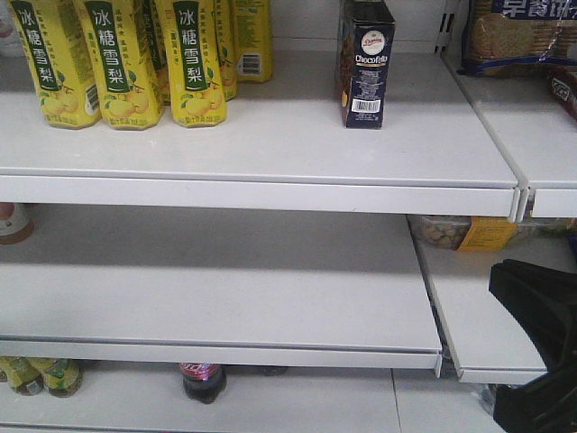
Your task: Left arm holds basket, right arm returns cookies
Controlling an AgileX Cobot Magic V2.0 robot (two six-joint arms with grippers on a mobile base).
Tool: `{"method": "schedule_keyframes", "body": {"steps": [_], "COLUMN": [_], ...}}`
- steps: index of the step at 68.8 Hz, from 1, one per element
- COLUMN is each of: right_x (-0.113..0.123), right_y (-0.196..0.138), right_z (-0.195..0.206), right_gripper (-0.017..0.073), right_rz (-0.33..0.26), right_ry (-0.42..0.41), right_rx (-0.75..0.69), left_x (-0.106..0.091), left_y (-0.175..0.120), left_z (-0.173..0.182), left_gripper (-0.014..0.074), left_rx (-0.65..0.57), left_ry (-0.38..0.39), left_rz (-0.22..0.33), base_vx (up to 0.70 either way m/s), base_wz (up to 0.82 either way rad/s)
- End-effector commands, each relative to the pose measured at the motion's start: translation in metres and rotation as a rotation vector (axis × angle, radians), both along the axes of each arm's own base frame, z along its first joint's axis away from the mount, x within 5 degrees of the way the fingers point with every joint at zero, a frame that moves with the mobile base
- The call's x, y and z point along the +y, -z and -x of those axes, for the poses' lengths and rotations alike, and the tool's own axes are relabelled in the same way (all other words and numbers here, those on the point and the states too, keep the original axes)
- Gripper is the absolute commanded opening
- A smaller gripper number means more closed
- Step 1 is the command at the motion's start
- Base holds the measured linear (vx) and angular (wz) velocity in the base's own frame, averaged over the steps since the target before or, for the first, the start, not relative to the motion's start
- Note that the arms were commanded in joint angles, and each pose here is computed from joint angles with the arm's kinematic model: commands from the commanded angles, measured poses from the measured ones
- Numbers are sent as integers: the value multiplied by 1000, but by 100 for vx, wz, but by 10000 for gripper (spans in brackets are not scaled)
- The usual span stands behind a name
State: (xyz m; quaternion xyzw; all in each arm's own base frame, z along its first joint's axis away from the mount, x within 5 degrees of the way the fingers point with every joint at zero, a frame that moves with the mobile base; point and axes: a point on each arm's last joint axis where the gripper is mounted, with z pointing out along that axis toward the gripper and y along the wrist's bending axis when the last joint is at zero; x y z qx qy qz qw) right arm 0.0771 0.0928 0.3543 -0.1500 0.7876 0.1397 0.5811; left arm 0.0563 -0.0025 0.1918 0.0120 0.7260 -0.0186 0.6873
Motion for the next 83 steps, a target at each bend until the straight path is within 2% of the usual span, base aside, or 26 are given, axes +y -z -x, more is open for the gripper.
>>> {"method": "schedule_keyframes", "body": {"steps": [1, 7, 17, 22, 26, 36, 47, 57, 65, 68, 75, 83], "right_x": [-3, -10, -37, -50, -60, -72, -80, -90, -92, -90, -86, -85], "right_y": [-17, -21, -31, -33, -31, -4, 25, 43, 56, 61, 73, 85], "right_z": [-3, -2, 0, 1, 2, 6, 17, 30, 41, 44, 46, 41], "right_gripper": [-8, -8, -8, -8, -8, -8, -6, -6, -6, -6, -6, -6], "right_rz": [-22, -65, -189, -210, -196, -97, -97, -106, -55, -16, 27, -4], "right_ry": [12, -33, -118, -146, -177, -250, -274, -199, -134, -115, -22, 152], "right_rx": [-121, -130, -148, -178, -215, -265, -273, -283, -350, -395, -454, -436], "left_x": [0, 0, 0, 0, 0, 0, 0, 0, 0, 0, 0, 0], "left_y": [-18, -18, -18, -18, -18, -18, -18, -18, -18, -18, -18, -18], "left_z": [2, 2, 2, 2, 2, 2, 2, 2, 2, 2, 2, 2], "left_gripper": [-6, -6, -6, -6, -6, -6, -6, -6, -6, -6, -6, -6], "left_rx": [-127, -127, -127, -127, -127, -127, -127, -127, -127, -127, -127, -127], "left_ry": [0, 0, 0, 0, 0, 0, 0, 0, 0, 0, 0, 0], "left_rz": [-19, -19, -19, -19, -19, -19, -19, -19, -19, -19, -19, -19], "base_vx": [0, 0, 0, 0, 0, 0, 0, 0, 0, 0, 0, 0], "base_wz": [0, 0, 0, 0, 0, 0, 0, 0, 0, 0, 0, 0]}}
